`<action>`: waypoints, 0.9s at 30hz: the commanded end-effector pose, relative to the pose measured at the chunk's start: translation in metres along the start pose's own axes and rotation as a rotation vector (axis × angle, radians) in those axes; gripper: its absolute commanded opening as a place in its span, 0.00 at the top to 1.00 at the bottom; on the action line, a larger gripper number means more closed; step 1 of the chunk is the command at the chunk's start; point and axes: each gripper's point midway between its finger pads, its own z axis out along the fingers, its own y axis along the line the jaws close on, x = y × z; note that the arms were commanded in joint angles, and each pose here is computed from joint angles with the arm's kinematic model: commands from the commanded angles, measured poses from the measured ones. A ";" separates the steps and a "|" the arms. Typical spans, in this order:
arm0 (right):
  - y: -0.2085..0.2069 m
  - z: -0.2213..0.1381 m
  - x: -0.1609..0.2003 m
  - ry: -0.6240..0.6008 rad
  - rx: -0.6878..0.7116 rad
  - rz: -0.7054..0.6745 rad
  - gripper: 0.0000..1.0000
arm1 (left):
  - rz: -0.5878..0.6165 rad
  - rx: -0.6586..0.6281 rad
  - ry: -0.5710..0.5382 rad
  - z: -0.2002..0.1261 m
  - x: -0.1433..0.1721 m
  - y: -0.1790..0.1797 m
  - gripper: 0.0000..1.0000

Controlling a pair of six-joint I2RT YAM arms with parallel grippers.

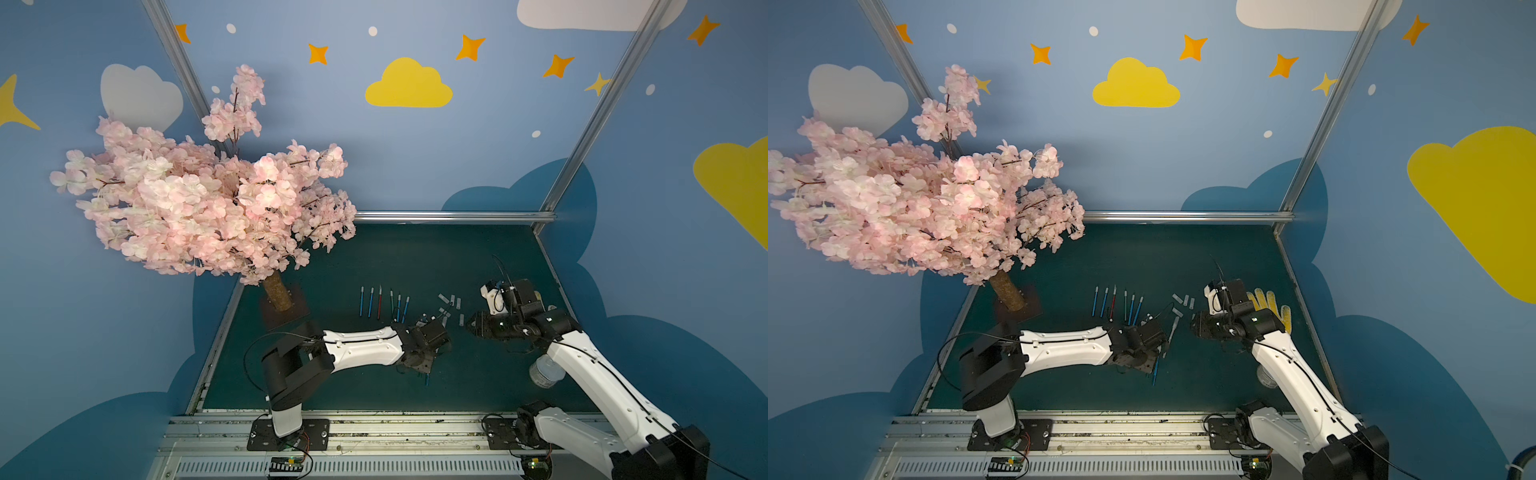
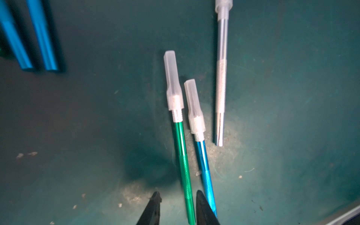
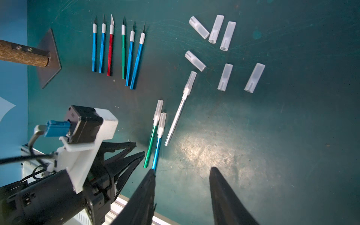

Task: Remove protective caps from carving knives
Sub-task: Pick up the carving knife from the center of the board.

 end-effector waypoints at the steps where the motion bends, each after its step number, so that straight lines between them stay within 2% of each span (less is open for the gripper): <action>1: -0.005 -0.003 -0.001 -0.047 0.013 0.002 0.54 | 0.002 0.009 0.010 0.004 -0.001 -0.007 0.67; 5: -0.005 -0.006 -0.004 -0.103 0.004 -0.019 0.54 | 0.004 0.003 0.019 0.007 -0.001 -0.007 0.67; 9: -0.006 -0.007 -0.003 -0.106 0.009 -0.021 0.55 | 0.007 -0.002 0.029 0.011 0.001 -0.007 0.67; 27: -0.005 -0.009 -0.004 -0.112 0.006 -0.023 0.56 | 0.084 -0.221 0.115 0.021 0.015 0.023 0.74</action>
